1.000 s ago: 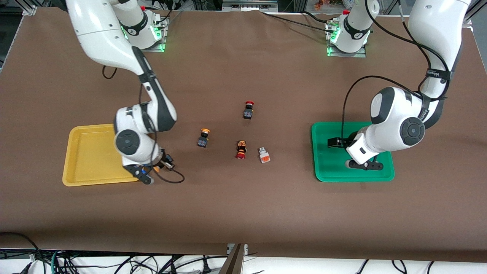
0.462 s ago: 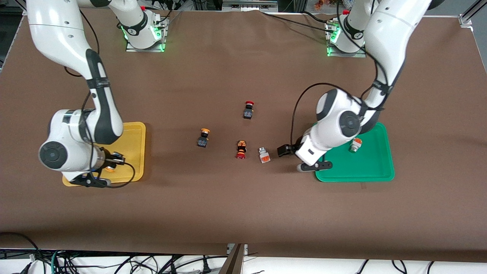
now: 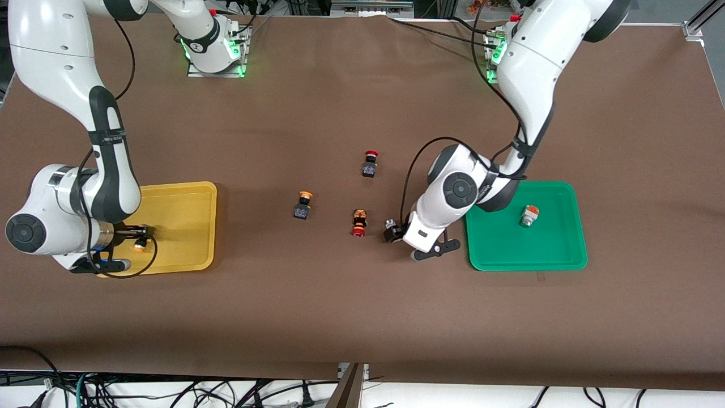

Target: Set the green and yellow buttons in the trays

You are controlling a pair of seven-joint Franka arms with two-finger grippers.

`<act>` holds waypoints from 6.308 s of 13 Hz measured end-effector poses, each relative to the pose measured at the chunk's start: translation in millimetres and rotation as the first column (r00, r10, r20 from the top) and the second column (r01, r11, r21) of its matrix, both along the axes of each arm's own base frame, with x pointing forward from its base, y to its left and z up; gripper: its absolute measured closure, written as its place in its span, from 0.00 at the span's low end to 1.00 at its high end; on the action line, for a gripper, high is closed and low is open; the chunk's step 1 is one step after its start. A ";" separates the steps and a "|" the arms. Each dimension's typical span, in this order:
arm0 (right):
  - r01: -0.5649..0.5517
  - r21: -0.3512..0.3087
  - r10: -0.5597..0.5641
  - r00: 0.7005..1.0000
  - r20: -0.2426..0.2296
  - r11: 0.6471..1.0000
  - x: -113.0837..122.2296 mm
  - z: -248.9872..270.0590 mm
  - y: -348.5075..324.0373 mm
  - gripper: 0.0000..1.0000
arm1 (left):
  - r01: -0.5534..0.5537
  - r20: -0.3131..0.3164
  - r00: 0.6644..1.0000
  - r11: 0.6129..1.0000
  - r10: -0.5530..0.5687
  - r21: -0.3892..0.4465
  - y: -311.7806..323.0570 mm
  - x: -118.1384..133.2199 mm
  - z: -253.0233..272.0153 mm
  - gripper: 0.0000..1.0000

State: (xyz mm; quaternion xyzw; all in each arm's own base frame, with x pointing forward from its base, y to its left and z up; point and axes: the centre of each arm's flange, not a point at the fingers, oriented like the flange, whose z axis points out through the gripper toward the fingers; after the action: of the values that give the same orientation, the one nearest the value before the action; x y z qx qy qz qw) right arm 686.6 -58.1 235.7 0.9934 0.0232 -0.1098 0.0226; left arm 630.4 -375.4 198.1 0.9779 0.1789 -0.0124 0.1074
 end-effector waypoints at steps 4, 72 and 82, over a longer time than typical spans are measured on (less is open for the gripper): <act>0.057 0.039 -0.058 0.998 0.036 0.998 6.4 14.5 115.2 0.00 | -0.008 0.009 1.000 1.000 0.007 0.029 -24.2 -5.6 -16.2 0.08; -0.035 0.048 0.026 0.984 0.173 0.998 -104.5 355.7 55.9 0.00 | 0.334 -0.195 0.932 0.932 -0.304 0.144 352.4 -67.3 384.5 0.00; -0.036 0.048 0.027 0.985 0.173 0.998 -104.4 355.5 56.6 0.00 | 0.335 -0.199 0.932 0.931 -0.305 0.143 352.1 -67.5 382.9 0.00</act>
State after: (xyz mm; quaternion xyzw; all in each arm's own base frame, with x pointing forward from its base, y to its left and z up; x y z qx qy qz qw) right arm 582.3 -1.5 591.2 0.9990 0.0398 -0.0224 0.0011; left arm 562.9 -23.2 581.1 0.9947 0.0259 -0.0991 0.0022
